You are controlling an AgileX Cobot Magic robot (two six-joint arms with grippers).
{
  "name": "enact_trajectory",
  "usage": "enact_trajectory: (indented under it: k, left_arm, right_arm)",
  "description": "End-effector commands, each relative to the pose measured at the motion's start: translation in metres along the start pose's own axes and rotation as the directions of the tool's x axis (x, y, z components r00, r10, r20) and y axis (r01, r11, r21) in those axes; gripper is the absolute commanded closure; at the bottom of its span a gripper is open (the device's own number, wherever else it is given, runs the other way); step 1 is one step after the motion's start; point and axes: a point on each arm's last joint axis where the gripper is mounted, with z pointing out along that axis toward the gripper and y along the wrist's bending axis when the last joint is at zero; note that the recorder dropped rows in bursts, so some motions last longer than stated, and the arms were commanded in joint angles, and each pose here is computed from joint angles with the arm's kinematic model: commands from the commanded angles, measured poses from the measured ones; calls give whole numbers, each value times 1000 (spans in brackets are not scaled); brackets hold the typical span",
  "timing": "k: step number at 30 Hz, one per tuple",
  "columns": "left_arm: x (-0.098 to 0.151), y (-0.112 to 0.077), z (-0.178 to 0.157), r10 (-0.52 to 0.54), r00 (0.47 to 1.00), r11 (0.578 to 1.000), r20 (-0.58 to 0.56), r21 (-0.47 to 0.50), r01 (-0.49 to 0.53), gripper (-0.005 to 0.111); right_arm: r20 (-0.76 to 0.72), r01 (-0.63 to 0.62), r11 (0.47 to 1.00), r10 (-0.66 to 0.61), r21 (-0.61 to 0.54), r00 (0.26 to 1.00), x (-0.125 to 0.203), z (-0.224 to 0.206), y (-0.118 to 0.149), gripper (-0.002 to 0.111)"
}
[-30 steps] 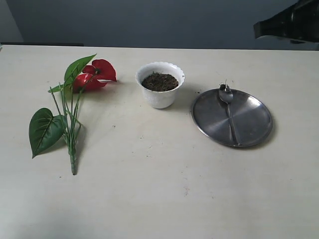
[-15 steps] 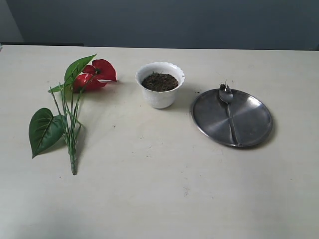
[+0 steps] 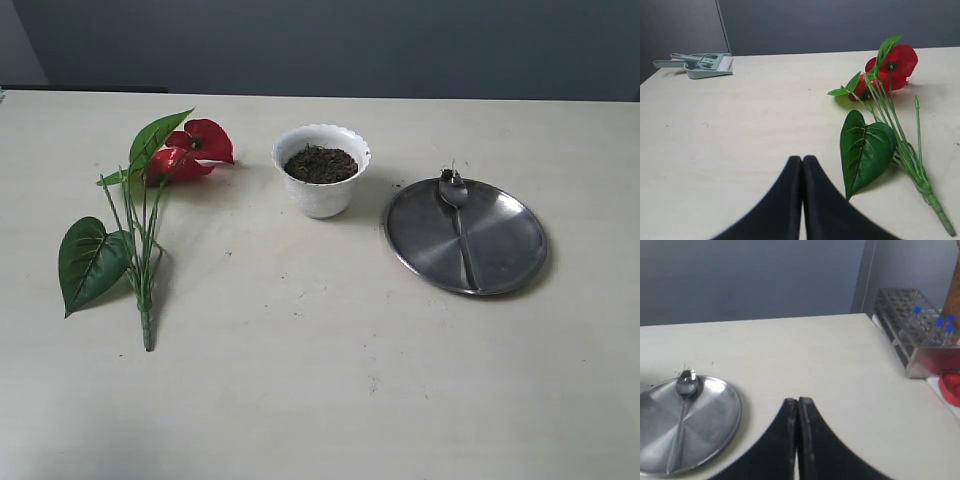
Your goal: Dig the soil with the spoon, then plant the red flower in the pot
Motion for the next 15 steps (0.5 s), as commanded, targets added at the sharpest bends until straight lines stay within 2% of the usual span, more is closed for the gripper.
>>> enact_trajectory:
  k: [1, 9, 15]
  left_arm:
    - [1, 0, 0, 2, 1000, 1000, 9, 3, -2, 106]
    - [1, 0, 0, 2, 1000, 1000, 9, 3, -2, 106]
    - [1, 0, 0, 2, 1000, 1000, 9, 3, -2, 106]
  right_arm:
    - [-10, -29, 999, 29, -27, 1000, 29, 13, 4, 109]
    - [47, -23, 999, 25, -47, 999, 58, 22, 6, 109]
    - [159, -36, 998, 44, -54, 986, 80, 10, 6, 109]
